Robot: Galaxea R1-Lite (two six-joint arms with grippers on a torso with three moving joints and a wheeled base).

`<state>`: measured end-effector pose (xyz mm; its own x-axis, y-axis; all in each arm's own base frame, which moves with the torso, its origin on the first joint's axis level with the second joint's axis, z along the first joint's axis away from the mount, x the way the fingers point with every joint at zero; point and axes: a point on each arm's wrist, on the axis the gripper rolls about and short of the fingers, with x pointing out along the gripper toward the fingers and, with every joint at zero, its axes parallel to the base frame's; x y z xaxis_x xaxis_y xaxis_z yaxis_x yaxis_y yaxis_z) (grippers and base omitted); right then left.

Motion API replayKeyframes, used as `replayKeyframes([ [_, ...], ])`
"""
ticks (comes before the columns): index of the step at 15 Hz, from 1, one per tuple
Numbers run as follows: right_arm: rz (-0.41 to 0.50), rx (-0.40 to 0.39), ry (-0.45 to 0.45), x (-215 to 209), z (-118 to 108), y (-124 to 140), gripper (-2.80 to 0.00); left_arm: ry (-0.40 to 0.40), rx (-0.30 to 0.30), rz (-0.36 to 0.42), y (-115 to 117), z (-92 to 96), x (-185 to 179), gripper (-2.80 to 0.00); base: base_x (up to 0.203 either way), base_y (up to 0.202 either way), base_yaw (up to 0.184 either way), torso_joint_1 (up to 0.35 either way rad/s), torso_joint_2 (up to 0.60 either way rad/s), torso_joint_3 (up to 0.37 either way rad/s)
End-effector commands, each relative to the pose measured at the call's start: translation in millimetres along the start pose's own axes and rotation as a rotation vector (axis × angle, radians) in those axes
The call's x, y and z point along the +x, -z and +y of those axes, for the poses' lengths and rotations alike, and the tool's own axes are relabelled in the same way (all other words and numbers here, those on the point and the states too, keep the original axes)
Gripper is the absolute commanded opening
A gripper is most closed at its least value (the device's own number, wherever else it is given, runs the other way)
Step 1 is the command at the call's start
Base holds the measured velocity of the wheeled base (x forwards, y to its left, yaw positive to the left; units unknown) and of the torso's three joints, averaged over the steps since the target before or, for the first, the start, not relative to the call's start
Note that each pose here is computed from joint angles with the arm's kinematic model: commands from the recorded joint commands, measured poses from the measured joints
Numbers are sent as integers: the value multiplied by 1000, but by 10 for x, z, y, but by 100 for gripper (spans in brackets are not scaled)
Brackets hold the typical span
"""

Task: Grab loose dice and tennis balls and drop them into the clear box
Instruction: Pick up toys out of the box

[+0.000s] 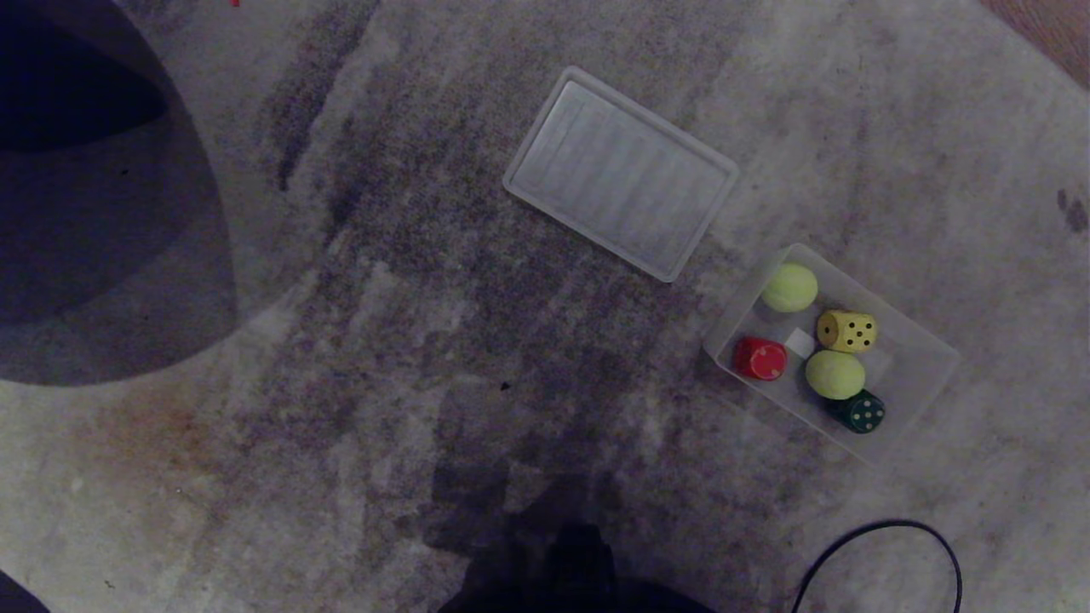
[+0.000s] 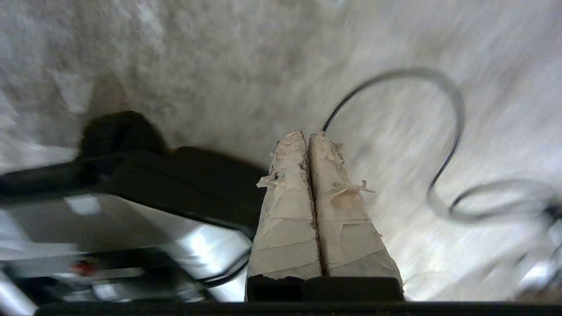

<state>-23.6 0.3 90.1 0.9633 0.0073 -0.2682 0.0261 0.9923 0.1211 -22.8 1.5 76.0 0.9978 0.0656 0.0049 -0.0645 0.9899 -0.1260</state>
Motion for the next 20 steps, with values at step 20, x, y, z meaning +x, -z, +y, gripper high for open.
replayKeyframes([
  [20, -290, -84, -23, 53, -23, 136, -280, -1, -6, 2, 3, 0, 2, -280, 0, 0, 0, 0, 0, 7],
])
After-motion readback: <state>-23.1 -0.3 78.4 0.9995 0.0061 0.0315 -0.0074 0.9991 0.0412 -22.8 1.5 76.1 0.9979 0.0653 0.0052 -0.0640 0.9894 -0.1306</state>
